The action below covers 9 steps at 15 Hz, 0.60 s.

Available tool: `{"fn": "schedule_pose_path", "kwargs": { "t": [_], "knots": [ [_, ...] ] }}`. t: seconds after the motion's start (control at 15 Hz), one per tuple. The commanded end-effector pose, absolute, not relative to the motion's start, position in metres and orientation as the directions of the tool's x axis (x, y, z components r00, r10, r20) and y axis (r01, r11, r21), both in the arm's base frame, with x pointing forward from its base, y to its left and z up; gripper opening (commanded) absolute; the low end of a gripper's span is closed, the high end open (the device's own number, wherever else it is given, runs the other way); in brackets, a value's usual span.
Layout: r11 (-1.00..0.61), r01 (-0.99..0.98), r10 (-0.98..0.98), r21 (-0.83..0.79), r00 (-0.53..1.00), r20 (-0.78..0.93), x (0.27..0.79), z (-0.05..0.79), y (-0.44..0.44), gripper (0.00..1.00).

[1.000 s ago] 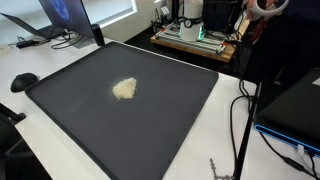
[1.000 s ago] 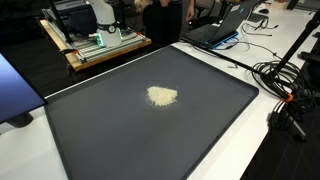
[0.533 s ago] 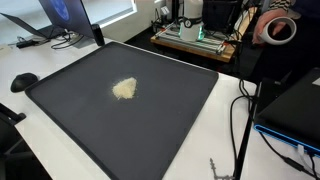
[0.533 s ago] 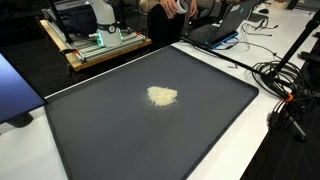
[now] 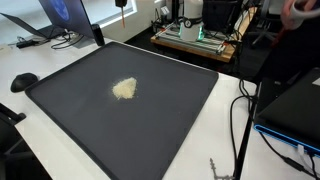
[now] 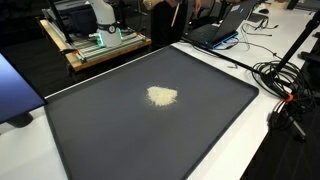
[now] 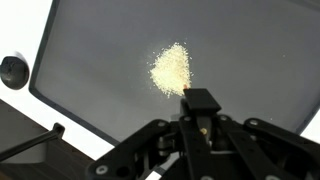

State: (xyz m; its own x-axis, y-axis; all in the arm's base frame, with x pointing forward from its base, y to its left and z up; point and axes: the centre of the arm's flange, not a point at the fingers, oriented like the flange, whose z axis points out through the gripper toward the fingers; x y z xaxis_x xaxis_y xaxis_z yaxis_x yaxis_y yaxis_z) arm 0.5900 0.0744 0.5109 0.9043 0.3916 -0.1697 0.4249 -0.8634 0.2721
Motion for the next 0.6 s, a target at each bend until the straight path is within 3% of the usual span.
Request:
{"fn": "schedule_pose_path", "kwargs": {
  "t": [0.0,0.33,0.4,0.53],
  "knots": [
    [-0.864,0.423,0.390,0.272,0.905,-0.169,0.590,0.511,0.073,0.12],
    [-0.866,0.417,0.388,0.277,0.909,-0.156,0.588,0.520,0.071,0.12],
    [-0.866,0.417,0.388,0.277,0.909,-0.156,0.588,0.520,0.071,0.03],
    [-0.853,0.433,0.385,0.290,0.899,-0.210,0.610,0.496,0.081,0.03]
  ]
}}
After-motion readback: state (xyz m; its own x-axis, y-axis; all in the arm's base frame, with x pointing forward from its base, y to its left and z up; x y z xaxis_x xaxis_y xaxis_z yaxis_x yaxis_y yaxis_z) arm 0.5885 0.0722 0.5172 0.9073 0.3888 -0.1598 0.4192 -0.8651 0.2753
